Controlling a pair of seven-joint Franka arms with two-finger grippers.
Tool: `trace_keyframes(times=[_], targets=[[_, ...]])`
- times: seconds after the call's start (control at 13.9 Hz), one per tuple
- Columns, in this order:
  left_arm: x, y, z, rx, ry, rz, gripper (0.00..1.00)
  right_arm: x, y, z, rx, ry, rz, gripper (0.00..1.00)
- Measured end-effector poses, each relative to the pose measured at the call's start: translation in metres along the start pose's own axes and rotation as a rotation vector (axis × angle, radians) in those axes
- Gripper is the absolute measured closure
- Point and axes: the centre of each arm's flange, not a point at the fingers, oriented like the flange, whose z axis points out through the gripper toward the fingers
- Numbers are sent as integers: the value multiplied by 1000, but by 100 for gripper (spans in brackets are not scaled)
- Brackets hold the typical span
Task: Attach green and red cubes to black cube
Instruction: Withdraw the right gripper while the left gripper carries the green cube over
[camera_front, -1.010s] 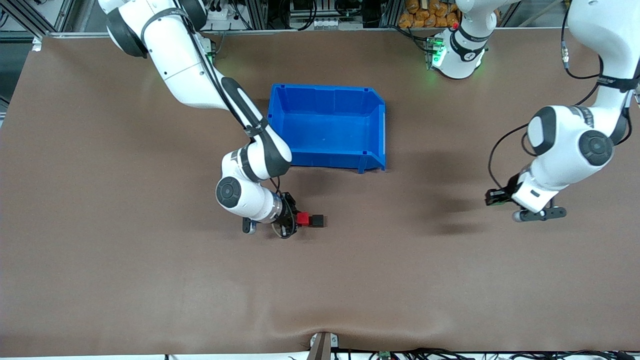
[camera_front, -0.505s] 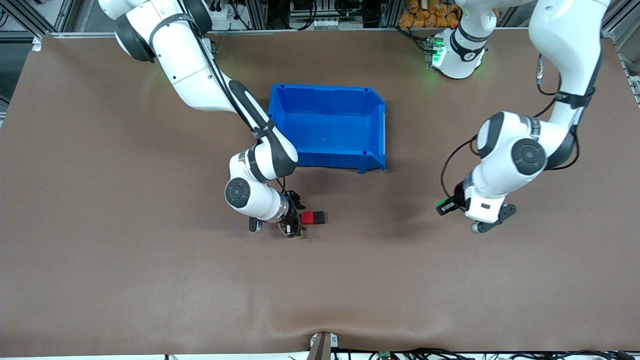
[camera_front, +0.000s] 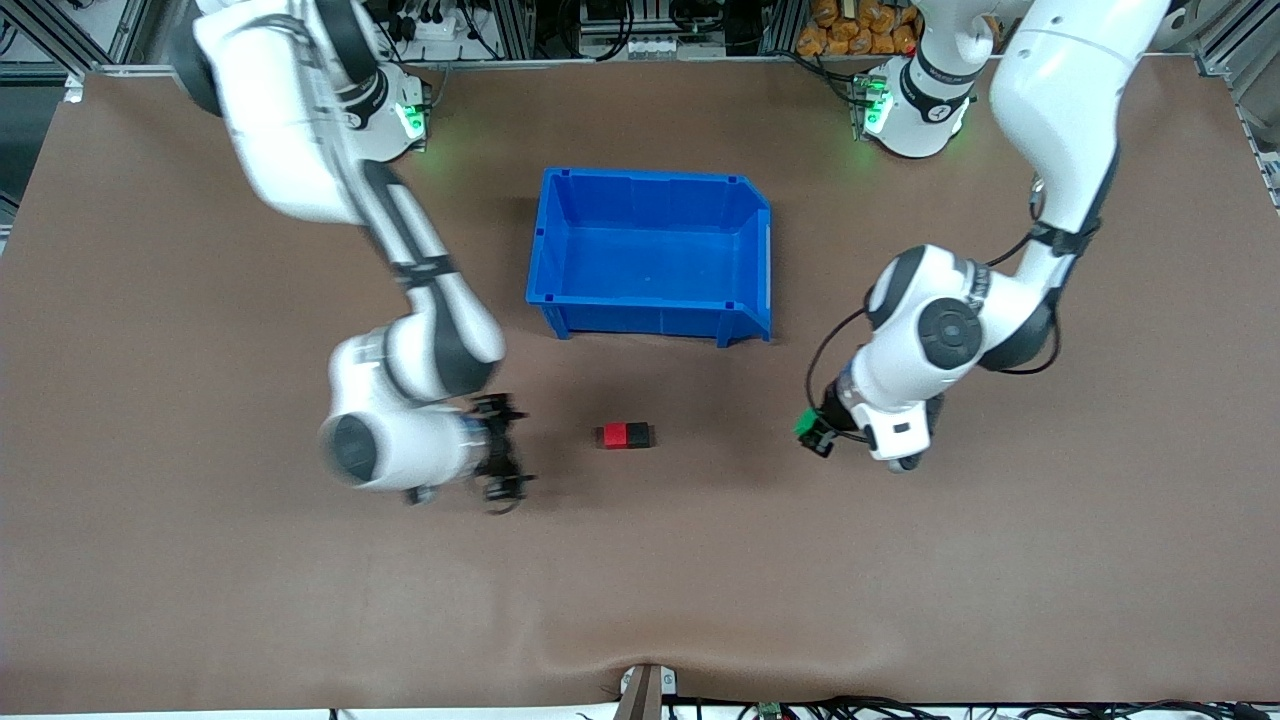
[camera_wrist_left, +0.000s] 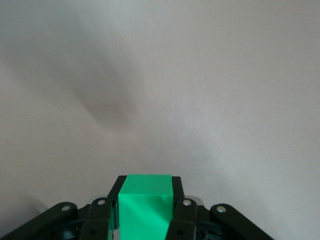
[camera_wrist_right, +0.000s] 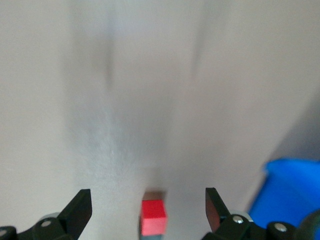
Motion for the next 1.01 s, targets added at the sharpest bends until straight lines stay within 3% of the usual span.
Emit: trace_keyframes(times=[0.22,0.29,0.43,0.58,0.79,1.01], targets=[[-38,14,22,5,-6,-193,60,77,19,-81,-28,-34,-207,0],[-46,19,27,2,-4,-248,60,97,28,-102,-38,-23,-289,0],[-61,28,39,-3,4,-341,60,127,52,-143,-86,50,-464,0],[-82,33,51,-6,16,-420,60,134,79,-190,-137,117,-635,0],[-114,36,66,-14,40,-485,60,115,123,-268,-154,210,-950,0],[-133,43,80,-33,64,-504,60,114,183,-335,-180,215,-1193,0]])
